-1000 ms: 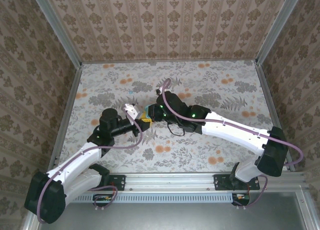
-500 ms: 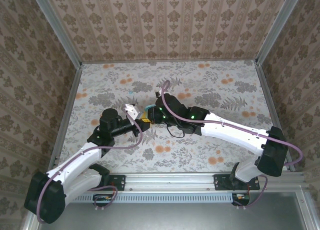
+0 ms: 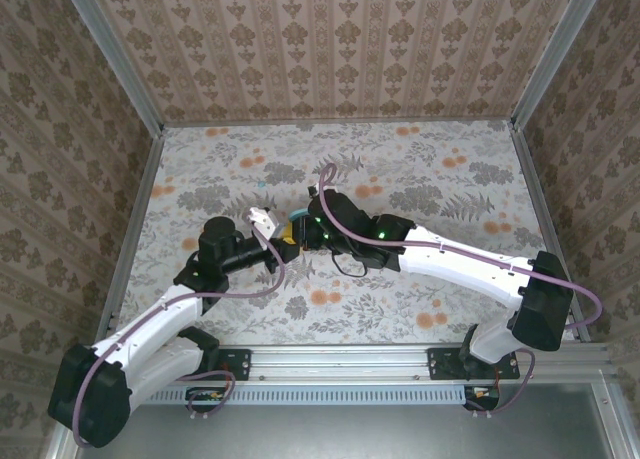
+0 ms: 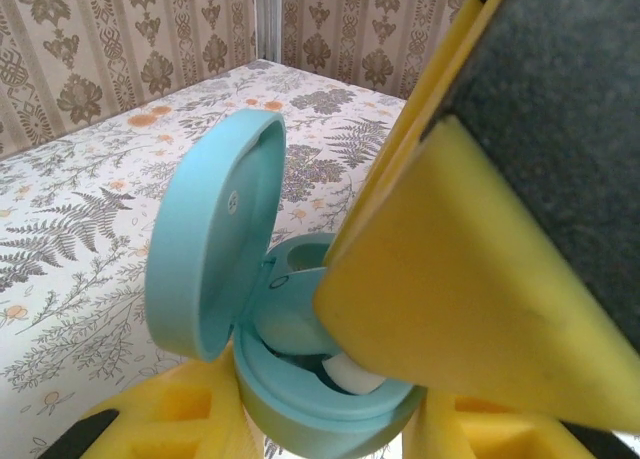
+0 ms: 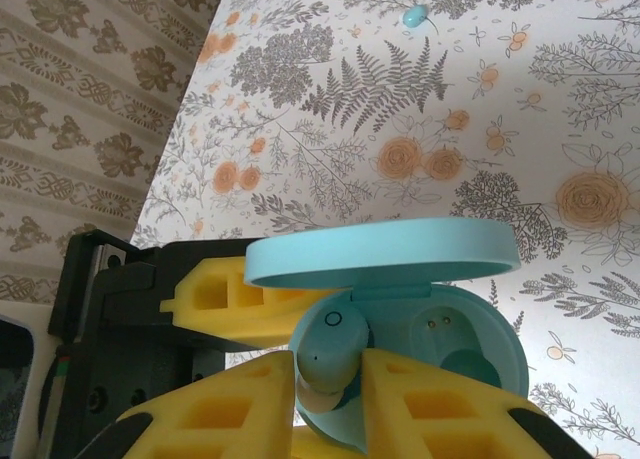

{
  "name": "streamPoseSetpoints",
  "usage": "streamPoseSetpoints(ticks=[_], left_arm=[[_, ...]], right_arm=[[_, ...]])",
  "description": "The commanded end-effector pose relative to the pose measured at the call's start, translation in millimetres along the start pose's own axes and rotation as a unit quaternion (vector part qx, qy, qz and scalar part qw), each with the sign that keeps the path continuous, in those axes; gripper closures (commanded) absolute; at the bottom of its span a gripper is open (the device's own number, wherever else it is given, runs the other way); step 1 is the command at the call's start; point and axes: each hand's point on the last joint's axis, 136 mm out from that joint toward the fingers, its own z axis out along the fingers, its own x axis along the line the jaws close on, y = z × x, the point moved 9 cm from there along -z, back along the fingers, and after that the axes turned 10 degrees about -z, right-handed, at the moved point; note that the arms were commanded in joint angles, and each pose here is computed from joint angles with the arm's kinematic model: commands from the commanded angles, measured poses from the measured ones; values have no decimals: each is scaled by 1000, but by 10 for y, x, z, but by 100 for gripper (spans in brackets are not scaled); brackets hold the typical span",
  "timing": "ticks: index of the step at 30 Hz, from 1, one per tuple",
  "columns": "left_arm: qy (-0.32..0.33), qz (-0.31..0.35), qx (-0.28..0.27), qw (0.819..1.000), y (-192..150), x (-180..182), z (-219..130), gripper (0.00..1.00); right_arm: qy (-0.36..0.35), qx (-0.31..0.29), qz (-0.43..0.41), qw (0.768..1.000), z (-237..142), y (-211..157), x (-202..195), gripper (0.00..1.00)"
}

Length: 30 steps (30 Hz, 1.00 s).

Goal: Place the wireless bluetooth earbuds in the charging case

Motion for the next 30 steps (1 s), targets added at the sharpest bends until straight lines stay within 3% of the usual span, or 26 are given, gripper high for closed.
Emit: streamPoseSetpoints(ticks=[1, 22, 30], left_arm=[[-2, 16, -17, 1000, 45, -35, -20, 93], [-4, 18, -18, 1000, 53, -47, -24, 93], [-1, 19, -18, 1000, 52, -44, -27, 94]], right_arm=[[-20, 7, -5, 1000, 47, -71, -39, 75], [-41, -27, -40, 998, 102, -74, -69, 81], [-57, -33, -63, 996, 97, -123, -41, 79]])
